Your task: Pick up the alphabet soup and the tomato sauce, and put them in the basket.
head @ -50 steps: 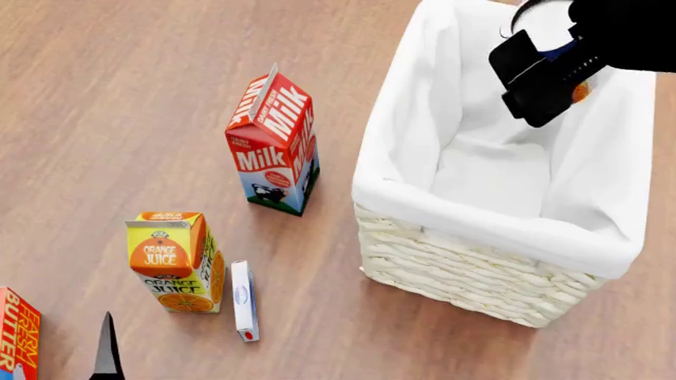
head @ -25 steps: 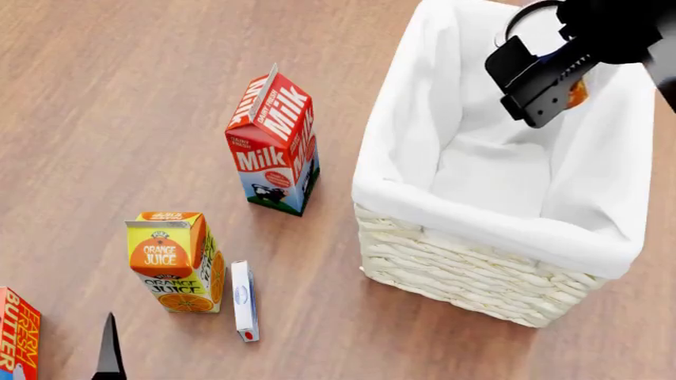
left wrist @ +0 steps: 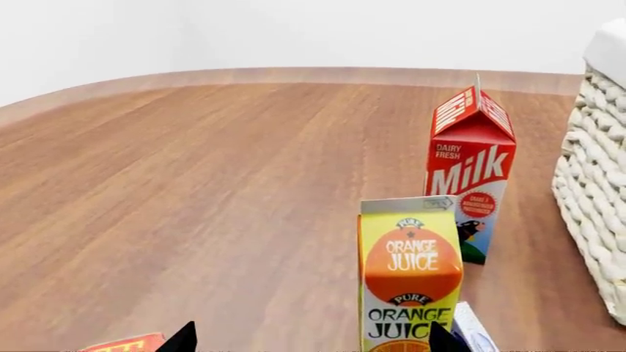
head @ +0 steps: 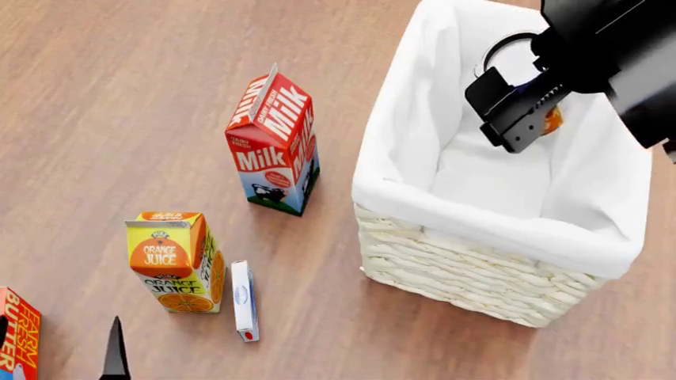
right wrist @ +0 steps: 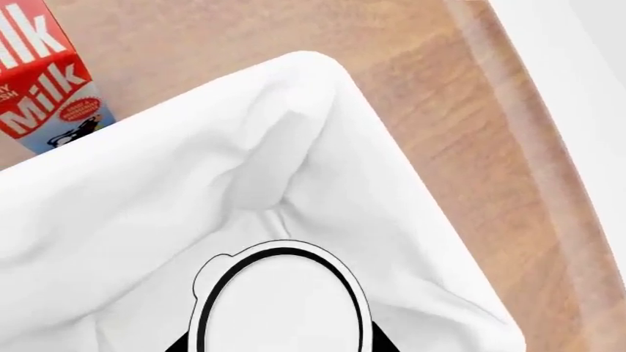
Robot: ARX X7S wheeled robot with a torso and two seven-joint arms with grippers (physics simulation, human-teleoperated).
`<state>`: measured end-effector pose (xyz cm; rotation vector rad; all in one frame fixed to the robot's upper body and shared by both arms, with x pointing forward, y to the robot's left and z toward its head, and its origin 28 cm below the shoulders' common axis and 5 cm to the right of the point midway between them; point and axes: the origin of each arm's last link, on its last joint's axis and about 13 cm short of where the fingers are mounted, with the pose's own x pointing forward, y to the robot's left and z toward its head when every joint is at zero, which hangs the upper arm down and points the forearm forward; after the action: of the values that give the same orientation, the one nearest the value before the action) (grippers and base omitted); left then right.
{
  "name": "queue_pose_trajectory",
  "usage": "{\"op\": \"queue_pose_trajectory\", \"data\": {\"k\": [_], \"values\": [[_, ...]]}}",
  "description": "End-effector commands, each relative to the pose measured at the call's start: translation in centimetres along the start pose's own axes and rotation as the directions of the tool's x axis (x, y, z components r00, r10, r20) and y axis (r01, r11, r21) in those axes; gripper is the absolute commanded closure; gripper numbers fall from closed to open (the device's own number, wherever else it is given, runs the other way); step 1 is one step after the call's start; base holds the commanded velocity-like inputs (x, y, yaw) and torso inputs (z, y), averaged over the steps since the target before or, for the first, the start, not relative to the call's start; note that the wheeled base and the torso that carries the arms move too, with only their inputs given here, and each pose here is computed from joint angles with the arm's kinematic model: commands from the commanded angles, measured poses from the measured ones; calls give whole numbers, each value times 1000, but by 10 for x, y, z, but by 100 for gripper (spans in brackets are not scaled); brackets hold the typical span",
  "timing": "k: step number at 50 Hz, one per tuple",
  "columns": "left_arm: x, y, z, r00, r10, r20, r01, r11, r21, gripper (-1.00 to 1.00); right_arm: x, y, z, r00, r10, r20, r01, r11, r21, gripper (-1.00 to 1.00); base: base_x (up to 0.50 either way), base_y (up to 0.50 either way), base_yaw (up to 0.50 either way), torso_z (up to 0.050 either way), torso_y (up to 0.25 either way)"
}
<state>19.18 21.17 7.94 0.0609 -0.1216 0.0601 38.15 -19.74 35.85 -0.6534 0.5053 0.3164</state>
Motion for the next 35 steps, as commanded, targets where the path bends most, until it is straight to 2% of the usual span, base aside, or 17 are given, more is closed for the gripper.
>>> {"op": "queue_pose_trajectory", "data": {"k": [1,35], "values": [[3,-1,0,999,-30,-11,30,998,-57,-100,6,5,8,1000,10,17,-9,999,-33,100,0,0,0,0,10],[4,-1,-4,999,-32,-18,31,998,-57,-100,37,14,-5,999,-10,-32,9,999,-31,100,0,0,0,0,1]]}}
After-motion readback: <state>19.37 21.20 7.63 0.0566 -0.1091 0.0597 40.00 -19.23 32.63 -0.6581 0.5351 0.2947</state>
